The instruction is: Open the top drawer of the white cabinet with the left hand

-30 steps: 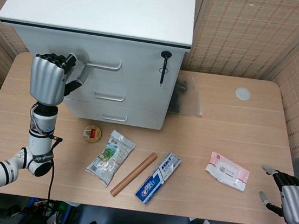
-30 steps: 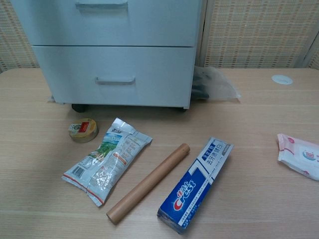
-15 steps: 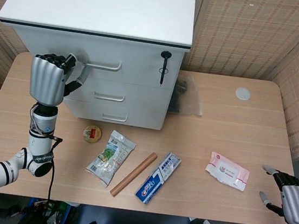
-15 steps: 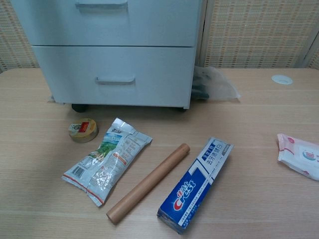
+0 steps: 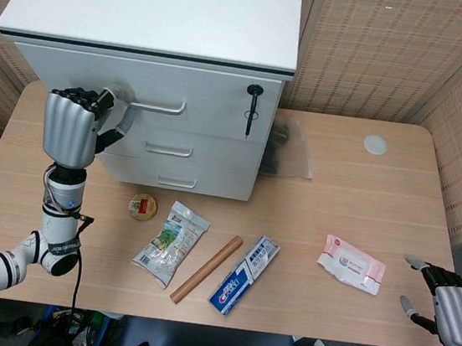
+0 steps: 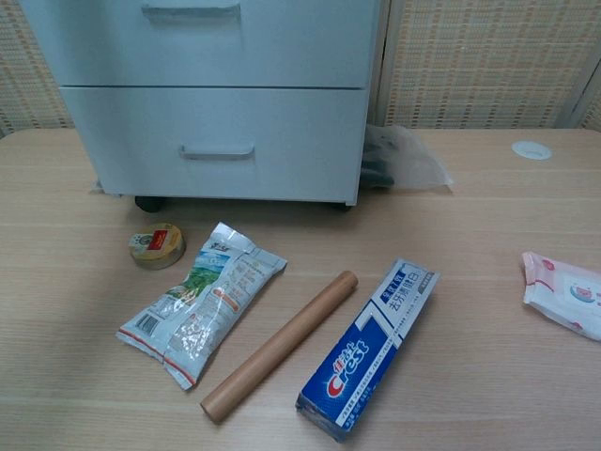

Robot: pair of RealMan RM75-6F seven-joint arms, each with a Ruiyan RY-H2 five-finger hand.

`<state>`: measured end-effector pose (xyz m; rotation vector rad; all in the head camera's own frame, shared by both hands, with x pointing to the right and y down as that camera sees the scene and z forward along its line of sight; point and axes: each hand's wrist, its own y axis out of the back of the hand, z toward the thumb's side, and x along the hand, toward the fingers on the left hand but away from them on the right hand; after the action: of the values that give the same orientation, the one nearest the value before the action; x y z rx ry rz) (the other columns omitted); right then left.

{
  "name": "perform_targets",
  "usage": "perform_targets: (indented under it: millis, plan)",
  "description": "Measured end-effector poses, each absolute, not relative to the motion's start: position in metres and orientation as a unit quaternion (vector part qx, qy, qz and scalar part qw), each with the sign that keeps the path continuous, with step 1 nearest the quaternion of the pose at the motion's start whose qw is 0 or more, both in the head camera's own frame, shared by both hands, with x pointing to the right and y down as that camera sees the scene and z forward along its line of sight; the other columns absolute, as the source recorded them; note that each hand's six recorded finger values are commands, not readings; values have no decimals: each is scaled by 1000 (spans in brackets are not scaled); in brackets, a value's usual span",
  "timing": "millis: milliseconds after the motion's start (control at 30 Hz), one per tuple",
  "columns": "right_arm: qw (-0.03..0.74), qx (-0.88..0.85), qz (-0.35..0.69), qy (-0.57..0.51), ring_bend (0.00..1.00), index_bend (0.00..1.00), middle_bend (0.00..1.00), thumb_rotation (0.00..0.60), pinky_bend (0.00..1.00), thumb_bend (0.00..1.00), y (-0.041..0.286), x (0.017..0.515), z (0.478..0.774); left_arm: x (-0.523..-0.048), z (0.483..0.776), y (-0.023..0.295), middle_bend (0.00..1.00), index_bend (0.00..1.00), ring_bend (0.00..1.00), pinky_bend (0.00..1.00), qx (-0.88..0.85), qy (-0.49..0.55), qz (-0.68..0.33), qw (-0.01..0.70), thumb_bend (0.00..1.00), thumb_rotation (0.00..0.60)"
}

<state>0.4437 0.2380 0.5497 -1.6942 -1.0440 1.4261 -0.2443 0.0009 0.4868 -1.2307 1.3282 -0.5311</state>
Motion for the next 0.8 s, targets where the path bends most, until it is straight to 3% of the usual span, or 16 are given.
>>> perform_targets:
  millis: [800]
  plan:
    - [339, -651, 548, -401, 305, 228, 325, 600, 307, 226, 235, 443, 551, -245, 480, 13, 1000, 533, 968, 1000, -533, 577, -199, 586, 142, 600]
